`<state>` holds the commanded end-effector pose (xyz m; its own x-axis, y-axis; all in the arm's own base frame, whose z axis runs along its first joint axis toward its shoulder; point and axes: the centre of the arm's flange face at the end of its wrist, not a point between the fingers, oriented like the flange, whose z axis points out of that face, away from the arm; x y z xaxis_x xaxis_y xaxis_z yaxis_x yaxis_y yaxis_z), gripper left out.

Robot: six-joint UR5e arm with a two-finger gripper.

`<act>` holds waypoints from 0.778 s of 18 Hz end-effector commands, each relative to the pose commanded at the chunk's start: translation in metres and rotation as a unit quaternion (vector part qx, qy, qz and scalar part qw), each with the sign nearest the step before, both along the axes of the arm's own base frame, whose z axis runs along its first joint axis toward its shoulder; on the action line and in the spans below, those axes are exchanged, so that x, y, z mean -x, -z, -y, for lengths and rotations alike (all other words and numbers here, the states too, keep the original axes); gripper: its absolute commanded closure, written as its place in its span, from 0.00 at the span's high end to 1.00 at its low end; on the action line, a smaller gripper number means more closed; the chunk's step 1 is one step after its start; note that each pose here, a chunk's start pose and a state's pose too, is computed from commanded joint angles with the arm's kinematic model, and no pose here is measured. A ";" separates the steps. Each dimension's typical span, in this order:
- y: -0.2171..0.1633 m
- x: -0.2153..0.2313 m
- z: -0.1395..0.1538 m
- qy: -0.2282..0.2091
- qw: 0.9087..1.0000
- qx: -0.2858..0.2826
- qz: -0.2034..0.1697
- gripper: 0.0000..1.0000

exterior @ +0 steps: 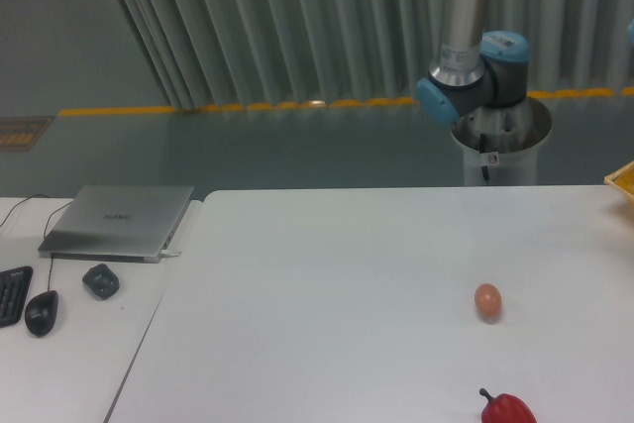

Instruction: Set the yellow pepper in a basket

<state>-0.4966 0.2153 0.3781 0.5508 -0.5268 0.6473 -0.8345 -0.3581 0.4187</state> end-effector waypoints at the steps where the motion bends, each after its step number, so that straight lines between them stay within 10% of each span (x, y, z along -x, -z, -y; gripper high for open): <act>1: -0.001 0.000 0.000 0.000 1.000 0.000 -0.001 1.00; 14: -0.014 0.009 -0.017 -0.015 0.997 -0.065 -0.033 1.00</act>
